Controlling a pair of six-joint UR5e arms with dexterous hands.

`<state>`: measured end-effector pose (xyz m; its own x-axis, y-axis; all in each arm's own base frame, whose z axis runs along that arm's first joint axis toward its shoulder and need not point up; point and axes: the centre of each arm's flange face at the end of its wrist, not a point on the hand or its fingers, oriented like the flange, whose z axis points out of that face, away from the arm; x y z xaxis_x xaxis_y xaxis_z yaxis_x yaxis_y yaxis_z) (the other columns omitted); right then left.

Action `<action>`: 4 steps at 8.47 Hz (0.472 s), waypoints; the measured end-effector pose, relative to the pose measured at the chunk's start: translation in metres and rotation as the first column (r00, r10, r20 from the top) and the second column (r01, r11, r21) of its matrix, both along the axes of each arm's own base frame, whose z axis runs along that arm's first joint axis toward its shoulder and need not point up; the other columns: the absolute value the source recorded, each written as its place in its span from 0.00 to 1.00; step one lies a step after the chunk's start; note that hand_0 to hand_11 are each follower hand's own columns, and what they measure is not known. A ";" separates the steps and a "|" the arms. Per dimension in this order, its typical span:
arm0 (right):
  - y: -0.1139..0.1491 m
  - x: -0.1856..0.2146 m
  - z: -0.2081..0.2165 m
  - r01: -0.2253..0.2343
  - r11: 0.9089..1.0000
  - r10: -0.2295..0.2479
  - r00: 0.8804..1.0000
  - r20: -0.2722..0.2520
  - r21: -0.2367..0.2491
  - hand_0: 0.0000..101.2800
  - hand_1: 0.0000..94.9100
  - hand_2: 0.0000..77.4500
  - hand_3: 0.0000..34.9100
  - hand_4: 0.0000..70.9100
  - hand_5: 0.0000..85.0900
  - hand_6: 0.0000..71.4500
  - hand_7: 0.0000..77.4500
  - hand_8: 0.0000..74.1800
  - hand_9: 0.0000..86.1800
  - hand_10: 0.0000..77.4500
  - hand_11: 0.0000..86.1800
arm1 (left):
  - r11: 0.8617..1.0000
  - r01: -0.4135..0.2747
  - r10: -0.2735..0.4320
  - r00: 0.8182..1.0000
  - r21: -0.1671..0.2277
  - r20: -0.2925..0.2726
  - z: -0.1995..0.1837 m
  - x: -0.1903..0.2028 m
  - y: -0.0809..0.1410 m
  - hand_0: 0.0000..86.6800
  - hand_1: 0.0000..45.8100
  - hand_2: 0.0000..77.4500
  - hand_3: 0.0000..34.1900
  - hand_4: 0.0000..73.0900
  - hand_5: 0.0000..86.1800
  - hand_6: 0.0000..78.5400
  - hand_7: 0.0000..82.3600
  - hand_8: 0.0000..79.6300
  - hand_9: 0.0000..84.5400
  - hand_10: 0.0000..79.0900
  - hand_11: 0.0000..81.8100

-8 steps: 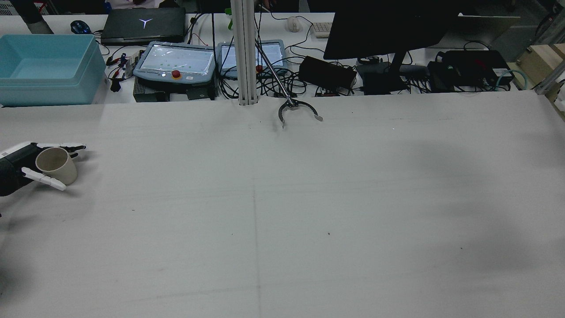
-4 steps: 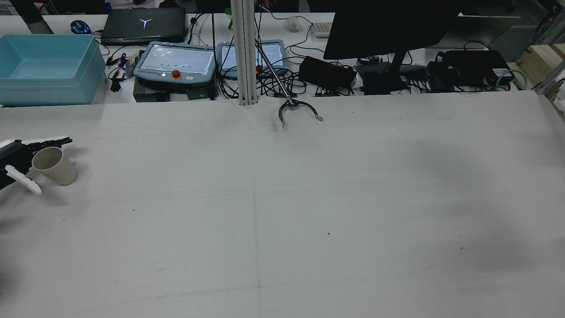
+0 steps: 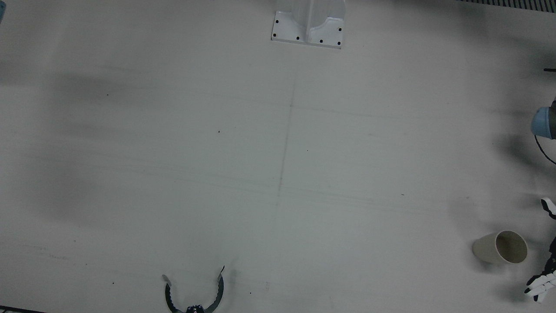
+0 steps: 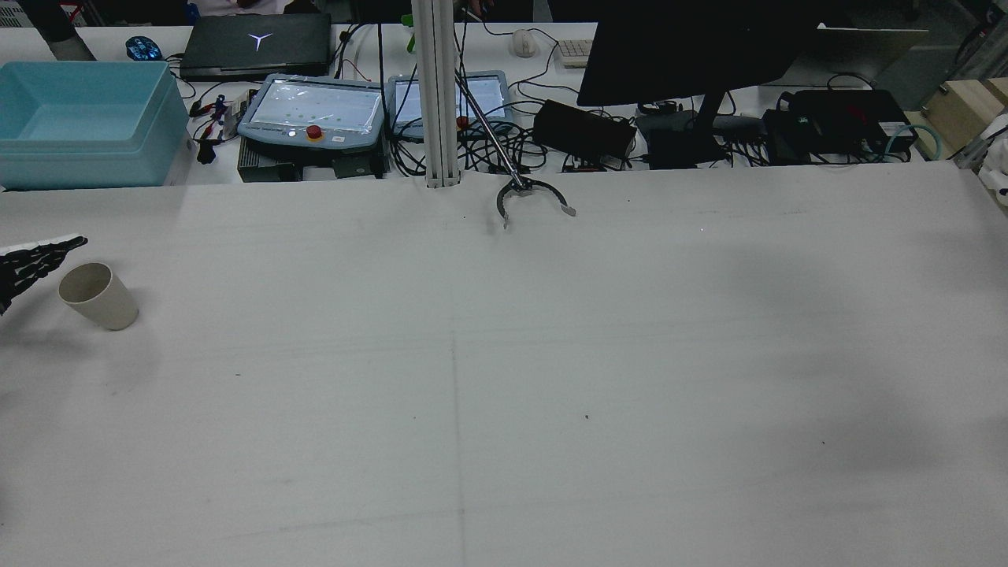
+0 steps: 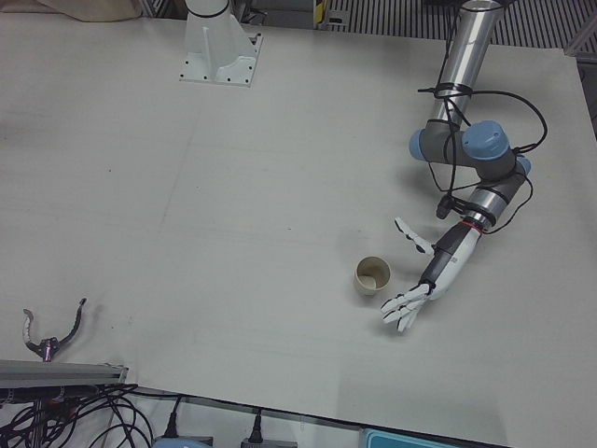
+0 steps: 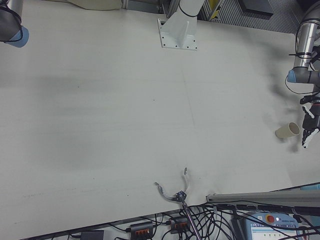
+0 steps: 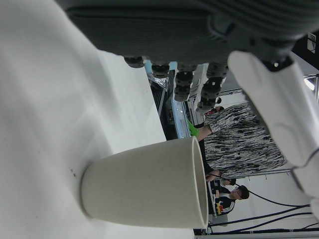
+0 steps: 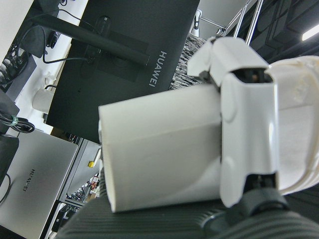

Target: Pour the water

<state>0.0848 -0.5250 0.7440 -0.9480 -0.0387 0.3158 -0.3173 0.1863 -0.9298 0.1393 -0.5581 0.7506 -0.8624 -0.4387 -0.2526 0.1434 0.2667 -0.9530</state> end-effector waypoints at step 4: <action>-0.024 -0.042 0.033 0.019 1.000 -0.020 1.000 -0.005 -0.007 0.79 0.11 0.65 0.43 0.64 0.42 0.96 0.75 0.78 0.78 0.64 0.78 | 0.999 0.043 -0.043 0.999 0.004 -0.009 -0.019 -0.058 -0.013 0.52 0.02 0.01 0.00 0.46 0.00 0.19 0.14 0.07 0.01 0.00 0.01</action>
<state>0.0425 -0.5489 0.7773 -0.9470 -0.0180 0.3207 -0.3184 0.1861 -0.9295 0.0810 -0.5706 0.7319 -0.8828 -0.4001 -0.2463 0.1463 0.2642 -0.9533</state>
